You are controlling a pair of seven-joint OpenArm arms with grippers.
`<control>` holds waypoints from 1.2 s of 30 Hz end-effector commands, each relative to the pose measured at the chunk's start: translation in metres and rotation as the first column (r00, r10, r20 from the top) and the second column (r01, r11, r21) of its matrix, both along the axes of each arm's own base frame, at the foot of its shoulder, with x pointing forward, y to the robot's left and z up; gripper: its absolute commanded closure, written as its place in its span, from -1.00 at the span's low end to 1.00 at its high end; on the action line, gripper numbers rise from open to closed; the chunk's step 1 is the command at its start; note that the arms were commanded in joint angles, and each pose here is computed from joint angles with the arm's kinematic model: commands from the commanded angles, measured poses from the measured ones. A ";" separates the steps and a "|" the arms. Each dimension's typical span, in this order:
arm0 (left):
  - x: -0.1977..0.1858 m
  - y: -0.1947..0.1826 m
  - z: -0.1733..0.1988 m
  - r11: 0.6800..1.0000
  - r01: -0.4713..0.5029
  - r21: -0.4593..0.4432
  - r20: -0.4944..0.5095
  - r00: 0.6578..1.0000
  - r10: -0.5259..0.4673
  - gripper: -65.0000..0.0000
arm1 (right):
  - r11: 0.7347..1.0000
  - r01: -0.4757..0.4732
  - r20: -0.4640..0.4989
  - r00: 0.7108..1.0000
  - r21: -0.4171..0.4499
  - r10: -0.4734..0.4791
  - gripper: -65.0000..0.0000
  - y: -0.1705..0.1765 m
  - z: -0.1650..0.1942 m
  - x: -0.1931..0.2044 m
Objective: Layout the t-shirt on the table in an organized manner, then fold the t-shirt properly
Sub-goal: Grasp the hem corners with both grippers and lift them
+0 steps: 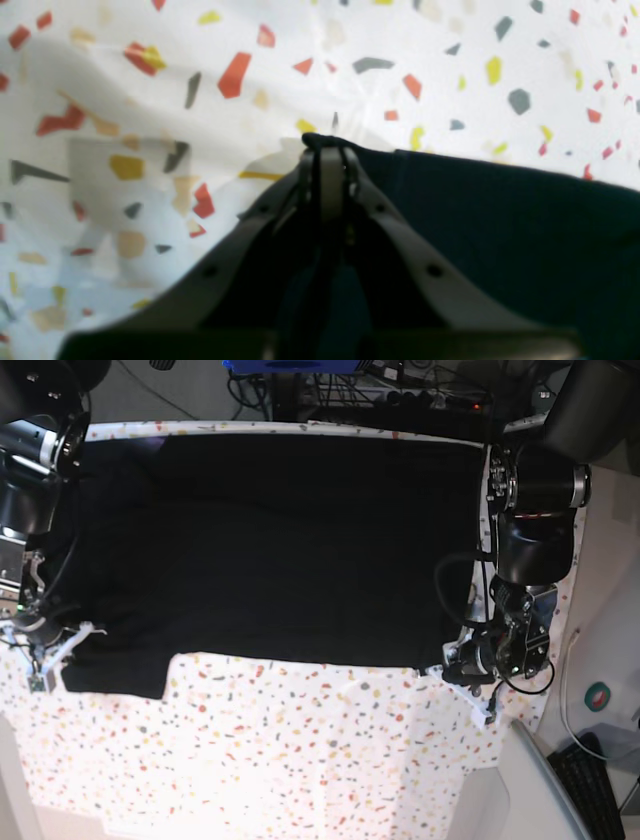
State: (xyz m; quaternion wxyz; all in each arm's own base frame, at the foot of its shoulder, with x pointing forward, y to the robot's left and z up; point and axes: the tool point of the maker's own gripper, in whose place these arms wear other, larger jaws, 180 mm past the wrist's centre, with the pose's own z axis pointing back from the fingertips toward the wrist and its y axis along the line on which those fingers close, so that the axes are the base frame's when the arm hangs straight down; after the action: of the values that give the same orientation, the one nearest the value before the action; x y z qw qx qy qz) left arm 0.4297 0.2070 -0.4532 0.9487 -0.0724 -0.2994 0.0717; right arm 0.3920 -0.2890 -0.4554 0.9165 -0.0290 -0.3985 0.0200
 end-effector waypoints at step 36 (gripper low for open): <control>-0.028 0.013 0.045 1.000 0.005 0.023 0.085 0.996 -0.007 1.00 | 1.000 0.002 0.129 0.992 -0.031 0.002 1.00 -0.013 0.029 0.017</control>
State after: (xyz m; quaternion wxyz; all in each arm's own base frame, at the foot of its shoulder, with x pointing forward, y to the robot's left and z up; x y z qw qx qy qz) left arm 0.3898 0.2152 -0.4234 0.9436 -0.0669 -0.3182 0.0630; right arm 0.3968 -0.2916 -0.4457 0.9013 -0.0337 -0.4312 0.0245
